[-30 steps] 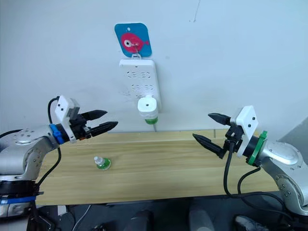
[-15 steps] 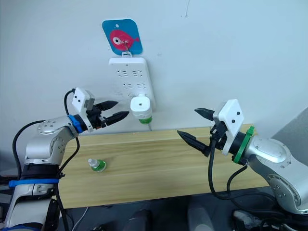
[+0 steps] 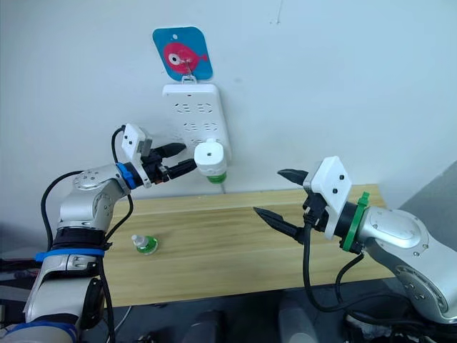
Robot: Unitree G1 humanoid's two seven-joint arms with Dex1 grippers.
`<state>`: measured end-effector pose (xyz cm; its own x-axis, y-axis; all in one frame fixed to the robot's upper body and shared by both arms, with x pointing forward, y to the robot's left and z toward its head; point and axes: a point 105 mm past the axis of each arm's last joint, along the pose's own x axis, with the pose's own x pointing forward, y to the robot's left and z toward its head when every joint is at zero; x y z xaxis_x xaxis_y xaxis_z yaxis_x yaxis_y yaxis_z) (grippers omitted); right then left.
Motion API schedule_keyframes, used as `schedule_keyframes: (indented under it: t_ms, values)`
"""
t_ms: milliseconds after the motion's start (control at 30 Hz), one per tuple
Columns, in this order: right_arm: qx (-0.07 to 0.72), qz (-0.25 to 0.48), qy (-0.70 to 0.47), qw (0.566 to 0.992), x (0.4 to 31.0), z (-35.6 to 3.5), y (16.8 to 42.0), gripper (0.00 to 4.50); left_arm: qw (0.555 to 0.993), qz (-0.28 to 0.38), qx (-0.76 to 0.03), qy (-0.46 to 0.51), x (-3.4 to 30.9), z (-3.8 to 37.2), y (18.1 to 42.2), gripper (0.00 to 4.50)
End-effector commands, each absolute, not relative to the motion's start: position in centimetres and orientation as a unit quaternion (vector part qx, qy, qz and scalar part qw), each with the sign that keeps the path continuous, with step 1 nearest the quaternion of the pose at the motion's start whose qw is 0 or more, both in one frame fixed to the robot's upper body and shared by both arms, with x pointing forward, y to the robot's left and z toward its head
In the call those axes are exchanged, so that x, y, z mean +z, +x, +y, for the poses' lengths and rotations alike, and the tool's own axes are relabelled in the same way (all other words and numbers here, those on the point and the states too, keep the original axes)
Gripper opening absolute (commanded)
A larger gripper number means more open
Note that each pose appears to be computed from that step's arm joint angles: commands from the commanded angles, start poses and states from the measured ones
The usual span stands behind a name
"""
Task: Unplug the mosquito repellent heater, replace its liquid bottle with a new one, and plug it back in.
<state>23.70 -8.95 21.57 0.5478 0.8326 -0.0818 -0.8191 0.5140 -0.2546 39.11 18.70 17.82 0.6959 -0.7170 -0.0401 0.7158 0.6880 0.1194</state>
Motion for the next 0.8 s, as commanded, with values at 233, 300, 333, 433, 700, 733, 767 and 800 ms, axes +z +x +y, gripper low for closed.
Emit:
schedule_keyframes:
  t_ms: [233,300,333,433,700,733,767,800]
  values:
    - [0.481,-0.051,-0.138,0.864,22.4,-8.7,22.9,4.5,0.899,-0.051,-0.429,0.068,20.8,17.1,38.9,3.67]
    - [0.481,-0.051,-0.138,0.864,22.3,-8.7,22.8,4.5,0.898,-0.059,-0.43,0.068,21.5,17.2,38.8,3.67]
    - [0.482,-0.051,-0.138,0.864,22.3,-8.7,22.8,4.5,0.899,-0.063,-0.427,0.069,21.8,17.3,38.9,3.67]
    - [0.483,-0.05,-0.137,0.863,22.3,-8.7,22.8,4.5,0.902,-0.07,-0.421,0.067,22.3,17.6,39.0,3.67]
    - [0.488,-0.049,-0.138,0.861,22.3,-8.7,22.7,4.5,0.889,-0.067,-0.45,0.06,22.8,17.1,38.0,3.67]
    - [0.488,-0.049,-0.138,0.861,22.3,-8.7,22.7,4.5,0.887,-0.07,-0.453,0.06,23.0,17.0,37.9,3.67]
    - [0.488,-0.049,-0.138,0.861,22.3,-8.7,22.7,4.5,0.885,-0.073,-0.455,0.061,23.1,17.0,37.8,3.49]
    - [0.488,-0.048,-0.138,0.86,22.3,-8.8,22.7,4.5,0.885,-0.077,-0.455,0.063,23.3,16.9,37.7,3.3]
